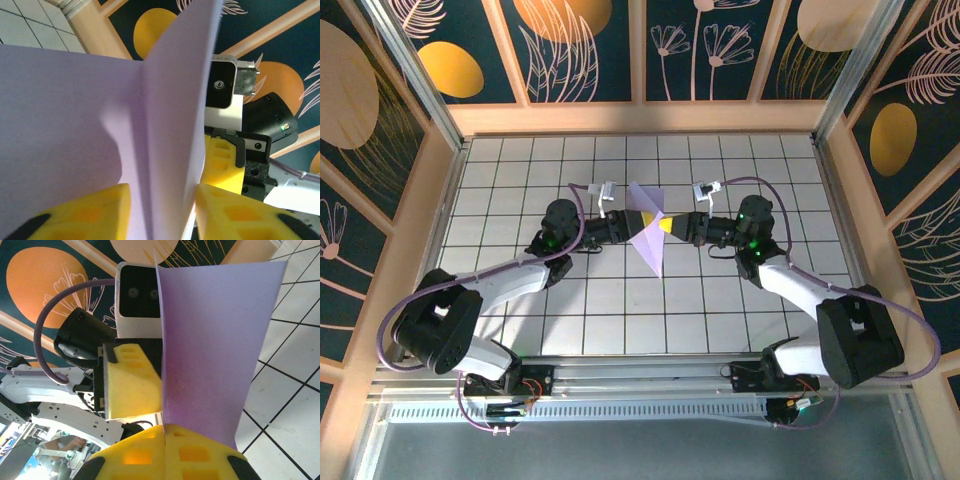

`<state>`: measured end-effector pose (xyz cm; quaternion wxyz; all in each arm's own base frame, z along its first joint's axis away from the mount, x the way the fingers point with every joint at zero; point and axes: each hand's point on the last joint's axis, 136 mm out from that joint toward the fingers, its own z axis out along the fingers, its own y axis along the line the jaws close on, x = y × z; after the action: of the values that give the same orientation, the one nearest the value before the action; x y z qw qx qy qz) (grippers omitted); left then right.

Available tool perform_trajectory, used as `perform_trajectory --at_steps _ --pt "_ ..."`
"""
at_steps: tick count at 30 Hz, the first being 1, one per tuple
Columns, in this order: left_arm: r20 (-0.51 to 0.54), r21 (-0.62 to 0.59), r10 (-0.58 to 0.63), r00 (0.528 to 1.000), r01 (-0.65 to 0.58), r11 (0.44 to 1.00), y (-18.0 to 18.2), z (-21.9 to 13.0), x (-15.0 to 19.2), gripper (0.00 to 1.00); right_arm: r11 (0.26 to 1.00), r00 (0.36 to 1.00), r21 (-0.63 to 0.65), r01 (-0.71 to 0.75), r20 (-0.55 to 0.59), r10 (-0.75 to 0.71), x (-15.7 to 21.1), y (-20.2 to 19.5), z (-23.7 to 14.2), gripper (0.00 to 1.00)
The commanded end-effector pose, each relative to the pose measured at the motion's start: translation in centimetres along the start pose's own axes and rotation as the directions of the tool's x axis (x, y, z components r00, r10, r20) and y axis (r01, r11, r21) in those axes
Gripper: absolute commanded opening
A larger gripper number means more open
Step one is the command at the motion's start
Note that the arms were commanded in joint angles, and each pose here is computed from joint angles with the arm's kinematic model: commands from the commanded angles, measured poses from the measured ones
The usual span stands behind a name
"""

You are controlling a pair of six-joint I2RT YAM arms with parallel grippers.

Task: Fold a paper plane with a square sheet of paper (fold left side to right side)
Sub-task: Turn over the paper at the center of the table.

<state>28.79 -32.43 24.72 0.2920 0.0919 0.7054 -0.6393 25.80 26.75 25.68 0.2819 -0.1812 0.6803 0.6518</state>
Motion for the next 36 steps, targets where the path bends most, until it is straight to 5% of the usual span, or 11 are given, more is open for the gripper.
perform_trajectory --at_steps 1,7,14,22,30,36 --pt "0.021 0.074 0.065 0.998 -0.067 0.995 -2.2 0.3 -1.0 0.28 1.0 1.0 -0.008 0.015 -0.003 -0.015 0.3 0.0 0.1 0.0" --pt "0.056 0.06 0.064 0.996 -0.067 0.996 -2.3 0.0 -1.6 0.09 0.994 0.998 0.106 0.04 0.035 -0.044 -0.5 -1.3 -0.6 0.19" --pt "0.136 0.092 0.061 0.989 -0.074 0.993 -3.6 -0.3 -3.0 0.03 0.969 0.985 0.24 0.058 0.144 -0.095 -0.8 -2.1 -4.3 0.63" --pt "0.136 0.145 0.057 0.989 -0.077 0.986 -5.3 0.7 -3.5 0.01 0.994 0.998 0.102 0.036 0.048 -0.041 5.0 -0.1 -4.0 0.83" --pt "0.107 0.172 0.048 0.993 -0.066 0.983 -6.0 1.8 -3.1 0.01 0.991 0.991 -0.024 0.135 0.011 -0.135 5.9 3.0 -1.8 0.85" --pt "0.1 0.173 0.039 0.994 -0.056 0.983 -5.9 2.2 -2.8 0.01 0.983 0.985 -0.055 0.173 0.023 -0.172 4.5 3.9 -1.1 0.62"
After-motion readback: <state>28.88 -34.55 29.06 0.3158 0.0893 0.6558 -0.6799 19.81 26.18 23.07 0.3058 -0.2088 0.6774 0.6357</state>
